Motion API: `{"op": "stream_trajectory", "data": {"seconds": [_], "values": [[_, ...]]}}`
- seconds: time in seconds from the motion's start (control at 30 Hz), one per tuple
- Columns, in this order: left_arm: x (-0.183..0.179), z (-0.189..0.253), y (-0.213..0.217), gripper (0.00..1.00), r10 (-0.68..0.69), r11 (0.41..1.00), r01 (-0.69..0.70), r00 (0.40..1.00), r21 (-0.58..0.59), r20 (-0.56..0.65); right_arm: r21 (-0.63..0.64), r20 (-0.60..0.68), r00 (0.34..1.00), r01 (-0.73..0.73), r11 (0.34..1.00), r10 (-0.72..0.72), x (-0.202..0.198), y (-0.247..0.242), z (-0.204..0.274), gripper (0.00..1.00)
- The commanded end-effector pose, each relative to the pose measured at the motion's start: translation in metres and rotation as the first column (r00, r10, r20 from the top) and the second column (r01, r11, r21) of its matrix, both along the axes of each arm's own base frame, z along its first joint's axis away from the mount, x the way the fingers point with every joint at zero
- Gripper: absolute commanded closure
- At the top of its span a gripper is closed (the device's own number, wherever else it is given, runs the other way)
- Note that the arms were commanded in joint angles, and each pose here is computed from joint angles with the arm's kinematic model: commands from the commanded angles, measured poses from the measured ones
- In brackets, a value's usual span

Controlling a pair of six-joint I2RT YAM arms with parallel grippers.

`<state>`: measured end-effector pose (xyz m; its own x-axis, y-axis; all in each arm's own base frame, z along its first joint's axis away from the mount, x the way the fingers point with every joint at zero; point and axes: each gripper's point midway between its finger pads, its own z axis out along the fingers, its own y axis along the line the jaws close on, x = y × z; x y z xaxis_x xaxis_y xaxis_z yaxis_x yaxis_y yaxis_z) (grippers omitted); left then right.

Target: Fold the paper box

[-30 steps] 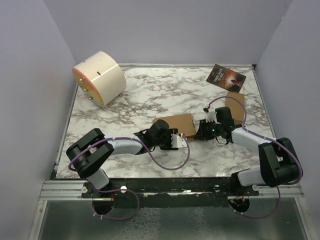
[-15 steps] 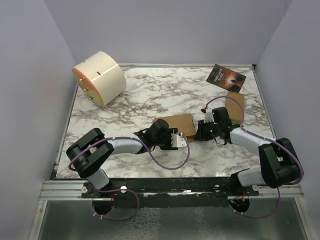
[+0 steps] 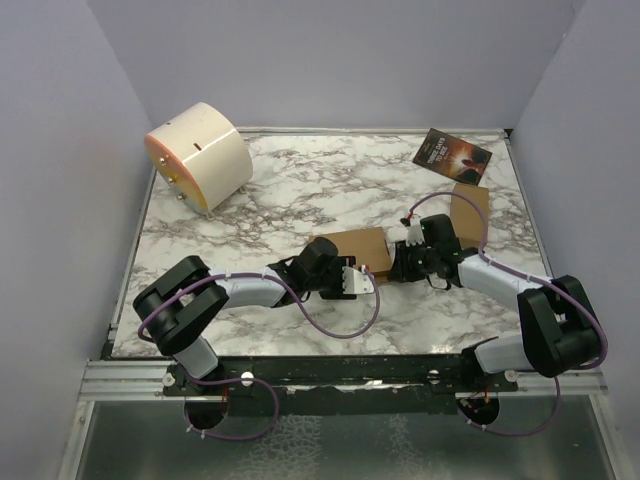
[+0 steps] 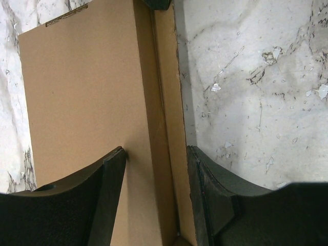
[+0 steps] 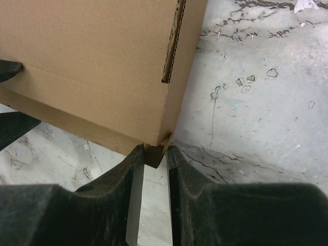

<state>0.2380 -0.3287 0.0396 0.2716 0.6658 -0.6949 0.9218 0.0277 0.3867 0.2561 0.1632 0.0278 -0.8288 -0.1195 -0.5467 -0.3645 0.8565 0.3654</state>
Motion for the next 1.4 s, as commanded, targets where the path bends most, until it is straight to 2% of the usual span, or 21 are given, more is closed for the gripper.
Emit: {"op": "stream_trajectory", "data": {"seconds": [0.0,0.43,0.77,1.37], "values": [[-0.009,-0.007,-0.004,0.47,-0.03,1.0,0.03,0.997,-0.002,-0.066,-0.007,0.014,1.0,0.011,1.0,-0.01,0.001,0.001,0.006,0.76],[-0.01,-0.007,-0.004,0.47,-0.034,0.999,0.034,0.997,-0.002,-0.072,0.003,-0.021,0.999,0.024,1.0,-0.024,-0.012,0.001,-0.002,0.78],[-0.011,-0.008,-0.003,0.47,-0.037,0.999,0.037,0.997,0.003,-0.075,0.008,-0.043,0.999,0.018,1.0,-0.017,-0.016,0.002,-0.006,0.73],[-0.012,-0.012,-0.003,0.47,-0.04,0.999,0.041,0.995,0.01,-0.088,-0.024,-0.083,0.996,0.008,1.0,-0.01,-0.024,0.005,-0.016,0.74]]}}
